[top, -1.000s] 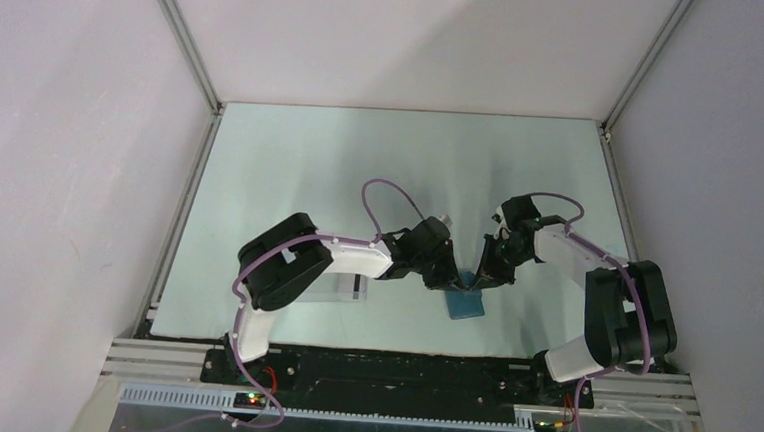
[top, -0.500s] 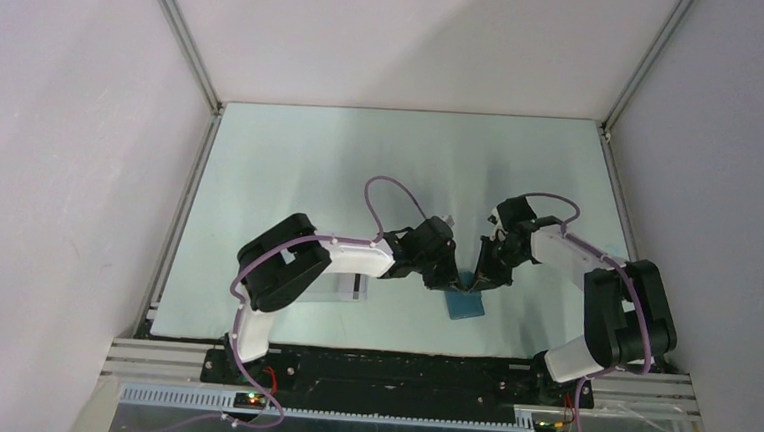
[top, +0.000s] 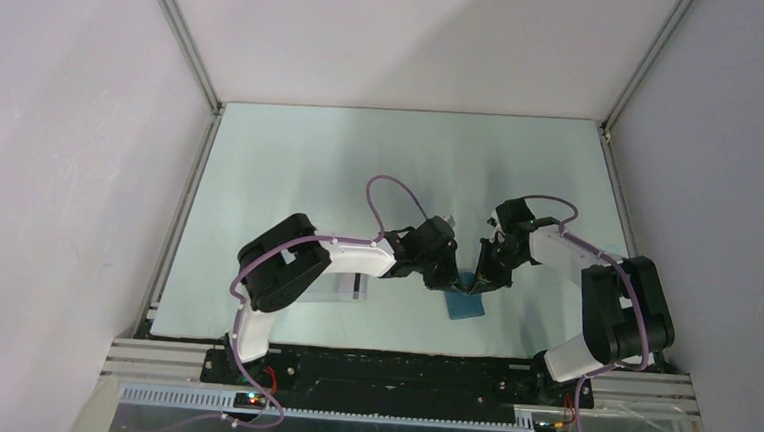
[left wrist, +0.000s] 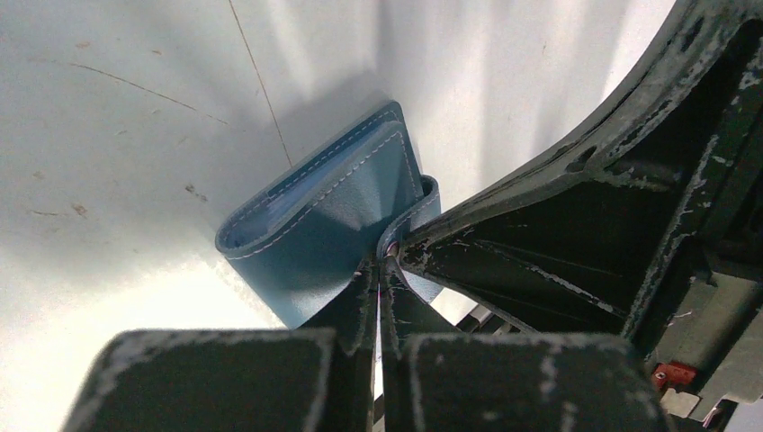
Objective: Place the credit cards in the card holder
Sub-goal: Close the card holder at the center of the board.
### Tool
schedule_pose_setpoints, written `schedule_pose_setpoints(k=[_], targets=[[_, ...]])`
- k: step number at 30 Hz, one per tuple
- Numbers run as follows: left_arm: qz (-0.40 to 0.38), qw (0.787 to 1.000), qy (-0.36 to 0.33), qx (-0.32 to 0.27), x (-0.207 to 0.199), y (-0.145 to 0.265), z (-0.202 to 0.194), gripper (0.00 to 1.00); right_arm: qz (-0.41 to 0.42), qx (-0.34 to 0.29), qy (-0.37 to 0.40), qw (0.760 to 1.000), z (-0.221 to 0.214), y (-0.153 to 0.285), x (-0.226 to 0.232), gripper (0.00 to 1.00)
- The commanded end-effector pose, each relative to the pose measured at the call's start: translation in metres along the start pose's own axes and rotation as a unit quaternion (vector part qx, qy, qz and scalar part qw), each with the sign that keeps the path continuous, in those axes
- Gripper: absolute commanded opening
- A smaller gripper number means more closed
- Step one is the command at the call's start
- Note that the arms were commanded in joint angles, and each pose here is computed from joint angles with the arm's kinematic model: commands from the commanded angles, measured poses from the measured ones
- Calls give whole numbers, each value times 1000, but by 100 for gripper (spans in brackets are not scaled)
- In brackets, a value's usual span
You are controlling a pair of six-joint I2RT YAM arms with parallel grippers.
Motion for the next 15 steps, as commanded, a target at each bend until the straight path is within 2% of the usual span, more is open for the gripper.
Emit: schedule_pose_setpoints(k=[1,7,15], targets=[[0,1000,-18,12,-6,-1,-5,0,6,-21,5,1000,1,6,4,1],[-4,1000,-19,11,-8,2,-5,0,17,-34,10,999,2,15,8,2],[-4,1000,-21,15,-8,0,-7,0,-3,-20,12,1000,2,5,3,5]])
Point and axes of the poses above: each gripper's point midway between its finger pads, its own y axis back along the fingers, its own x axis along the line the jaws close on, z = x × y, the point moved 8 cm from there along y, back along the fingers, and after that the axes turned 5 degrees about -y, right-handed, at the moved point
